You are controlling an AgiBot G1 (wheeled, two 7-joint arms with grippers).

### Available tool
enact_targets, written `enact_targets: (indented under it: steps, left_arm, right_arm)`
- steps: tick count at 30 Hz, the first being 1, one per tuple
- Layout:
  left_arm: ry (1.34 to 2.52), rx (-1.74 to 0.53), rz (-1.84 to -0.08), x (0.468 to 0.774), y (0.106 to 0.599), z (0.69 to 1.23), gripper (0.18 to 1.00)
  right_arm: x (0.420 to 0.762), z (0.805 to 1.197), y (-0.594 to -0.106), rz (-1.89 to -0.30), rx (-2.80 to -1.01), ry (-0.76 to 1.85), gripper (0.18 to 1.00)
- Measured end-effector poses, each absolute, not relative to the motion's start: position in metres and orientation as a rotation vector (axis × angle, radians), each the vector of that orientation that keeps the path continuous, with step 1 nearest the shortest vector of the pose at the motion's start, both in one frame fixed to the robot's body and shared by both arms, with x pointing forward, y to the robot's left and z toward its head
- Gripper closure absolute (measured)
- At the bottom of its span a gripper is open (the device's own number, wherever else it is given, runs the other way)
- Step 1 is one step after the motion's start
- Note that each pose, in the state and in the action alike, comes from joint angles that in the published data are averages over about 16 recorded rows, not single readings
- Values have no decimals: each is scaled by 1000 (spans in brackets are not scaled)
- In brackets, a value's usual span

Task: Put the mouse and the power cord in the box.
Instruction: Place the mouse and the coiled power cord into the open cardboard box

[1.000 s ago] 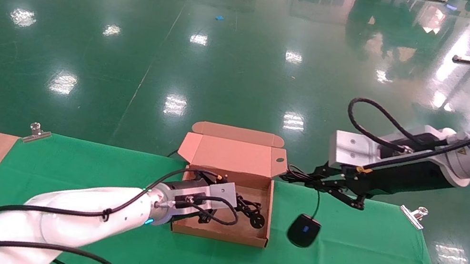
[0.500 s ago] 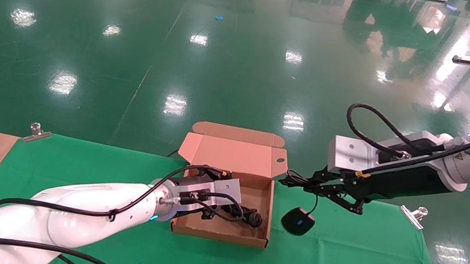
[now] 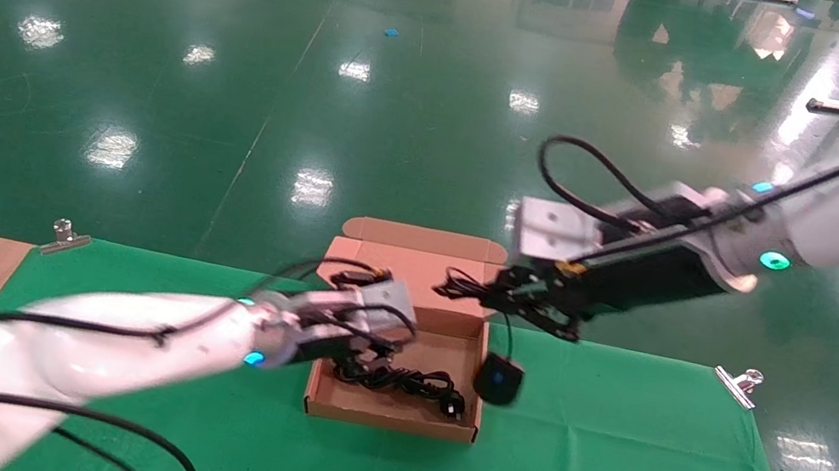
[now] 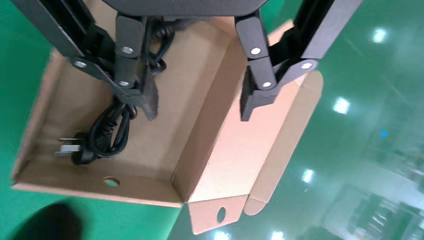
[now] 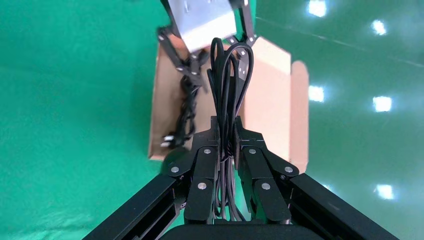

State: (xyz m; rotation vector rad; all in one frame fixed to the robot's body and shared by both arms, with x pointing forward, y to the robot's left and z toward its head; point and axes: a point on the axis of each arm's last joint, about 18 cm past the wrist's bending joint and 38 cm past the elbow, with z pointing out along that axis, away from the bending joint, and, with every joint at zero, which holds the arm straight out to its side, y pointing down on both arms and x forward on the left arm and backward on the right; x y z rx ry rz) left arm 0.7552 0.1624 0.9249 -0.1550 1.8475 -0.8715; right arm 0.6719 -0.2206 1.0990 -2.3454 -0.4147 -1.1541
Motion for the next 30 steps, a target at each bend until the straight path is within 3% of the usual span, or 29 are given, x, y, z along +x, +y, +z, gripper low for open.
enact_targets:
  steps: [15, 21, 30]
  left_arm:
    - [1747, -243, -1056, 690, 280, 962, 337]
    - [1732, -284, -1064, 669, 314, 956, 256]
    - [1724, -317, -1068, 658, 337, 944, 197]
  right_arm:
    - [698, 1086, -155, -1274, -2308, -459, 955]
    - [715, 1066, -134, -1365, -2255, -444, 955]
    - [736, 1025, -119, -1443, -2221, -395, 955]
